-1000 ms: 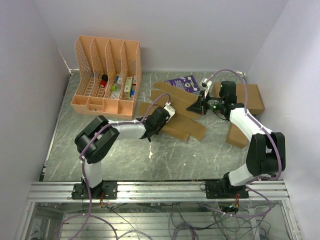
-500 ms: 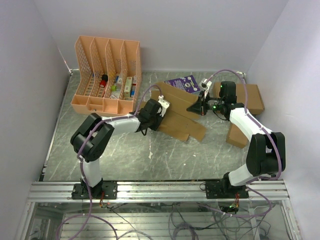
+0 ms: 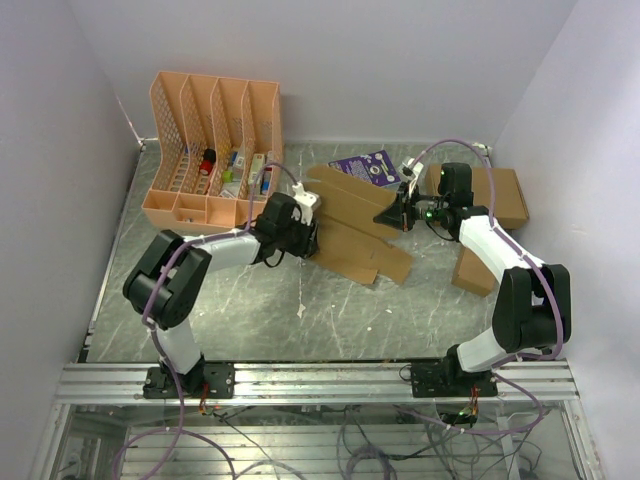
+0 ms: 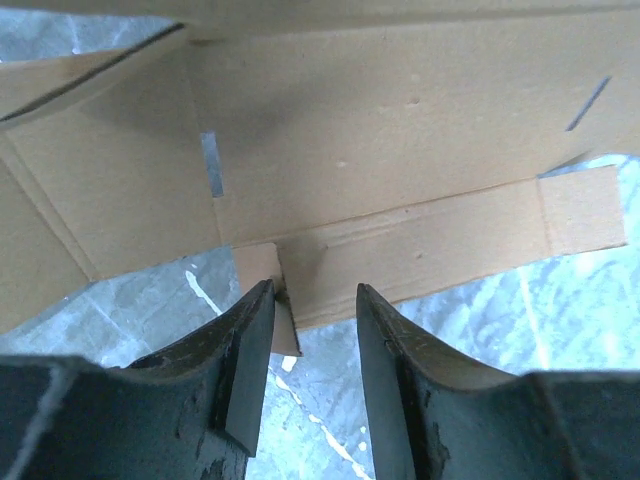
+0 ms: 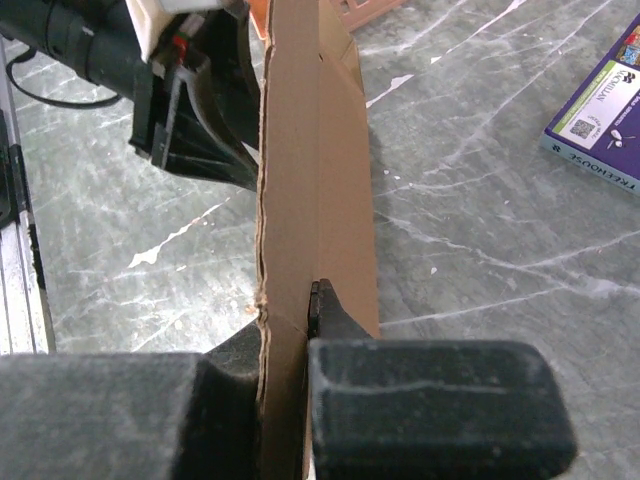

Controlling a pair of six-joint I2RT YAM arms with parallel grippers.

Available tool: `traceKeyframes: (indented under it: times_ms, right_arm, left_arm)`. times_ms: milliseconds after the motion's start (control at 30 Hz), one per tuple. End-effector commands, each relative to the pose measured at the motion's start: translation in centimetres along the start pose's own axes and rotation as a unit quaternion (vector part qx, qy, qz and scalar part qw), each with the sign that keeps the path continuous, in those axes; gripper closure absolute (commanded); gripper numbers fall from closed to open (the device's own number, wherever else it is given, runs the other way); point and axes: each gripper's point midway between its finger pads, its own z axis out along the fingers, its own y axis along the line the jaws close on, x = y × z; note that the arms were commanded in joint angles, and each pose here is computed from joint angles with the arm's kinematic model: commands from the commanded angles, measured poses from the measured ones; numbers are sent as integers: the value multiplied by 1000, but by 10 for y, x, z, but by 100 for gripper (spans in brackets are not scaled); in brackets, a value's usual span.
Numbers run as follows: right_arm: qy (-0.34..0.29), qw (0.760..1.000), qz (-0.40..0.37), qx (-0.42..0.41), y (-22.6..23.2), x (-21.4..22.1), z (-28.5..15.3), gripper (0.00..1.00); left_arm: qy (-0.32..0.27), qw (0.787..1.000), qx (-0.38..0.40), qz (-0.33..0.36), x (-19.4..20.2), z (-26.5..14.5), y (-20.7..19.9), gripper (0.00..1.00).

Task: Fold the paper box

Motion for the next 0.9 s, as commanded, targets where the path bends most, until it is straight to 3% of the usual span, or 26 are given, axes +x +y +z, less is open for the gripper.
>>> traceKeyframes:
  times_ms: [0,233,333,500,600,700,767,867]
  right_arm:
    - [8,1000,2,-5,1,3,3,100]
    - [8,1000,-2,-4,1,2,2,100]
    - [10,1000,-3,-4,1,3,3,100]
    - [9,1000,-3,-8,2,3,3,100]
    - [10,1000,-2,-8,2,4,3,100]
    - [10,1000,-3,-9,2,3,3,100]
    - [9,1000,-5,-8,2,2,2,100]
    - [9,1000,-5,-8,2,2,2,100]
  left_arm:
    - [-76,993,81,-38,-38,-22,-20,50]
    - [-161,978,87,-100,-66,-59,8,53]
    - [-200,972,54,-111,-75,-77,31,63]
    - [-260,963,1,-71,-96,-100,51,63]
    - [-279,960,15,-25,-106,-96,48,62]
    - [-342,936,44,62,-111,-98,32,54]
    - [-391,913,41,110,-114,-109,27,41]
    - [-390,910,51,132,-108,-102,25,31]
